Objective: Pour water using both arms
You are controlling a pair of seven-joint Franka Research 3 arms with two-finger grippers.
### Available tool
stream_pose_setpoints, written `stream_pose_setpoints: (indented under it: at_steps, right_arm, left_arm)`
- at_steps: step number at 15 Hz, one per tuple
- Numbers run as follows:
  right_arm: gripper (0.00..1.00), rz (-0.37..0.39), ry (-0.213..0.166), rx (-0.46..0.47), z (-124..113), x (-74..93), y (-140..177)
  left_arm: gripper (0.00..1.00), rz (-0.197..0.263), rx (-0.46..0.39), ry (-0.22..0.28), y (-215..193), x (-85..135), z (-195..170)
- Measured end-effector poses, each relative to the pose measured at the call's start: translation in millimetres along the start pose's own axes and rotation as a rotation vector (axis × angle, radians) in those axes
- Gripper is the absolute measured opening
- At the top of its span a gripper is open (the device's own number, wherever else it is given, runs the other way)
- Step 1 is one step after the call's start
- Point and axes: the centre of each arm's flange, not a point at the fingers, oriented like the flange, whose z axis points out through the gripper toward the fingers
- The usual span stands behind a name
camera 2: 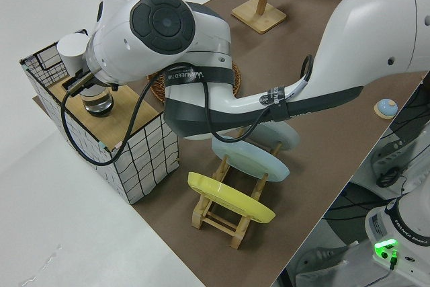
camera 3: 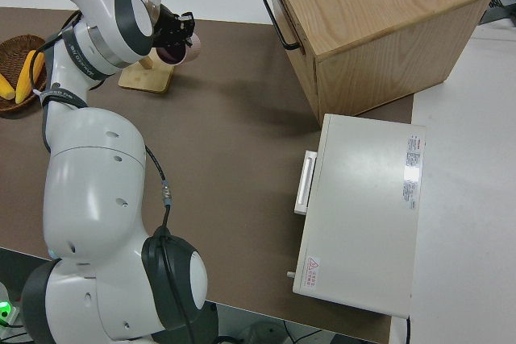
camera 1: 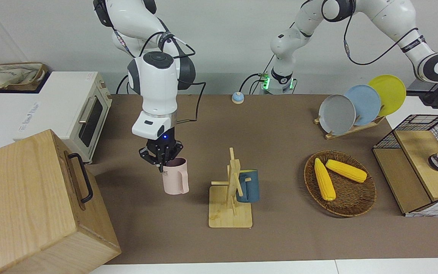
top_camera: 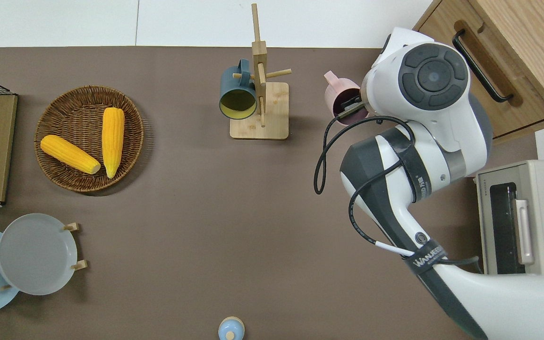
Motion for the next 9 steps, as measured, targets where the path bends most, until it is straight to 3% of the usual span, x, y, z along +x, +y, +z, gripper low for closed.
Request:
stream_pose_setpoints:
  at_steps: [3,6,9]
  right_arm:
    - [0.05,0.029,-0.178,0.015,-1,-24.4,11]
    - [0.05,0.081,-0.348,0.116,-5,-48.2,-4]
    - [0.05,0.217,-0.433,0.181,-1,-55.7,-55]
  left_arm:
    - [0.63,-0.020,0.017,-0.050,8,18,-11]
    - [0.63,-0.027,0.014,-0.107,26,38,-32]
    - [0.63,-0.026,0.032,-0.119,74,71,-83]
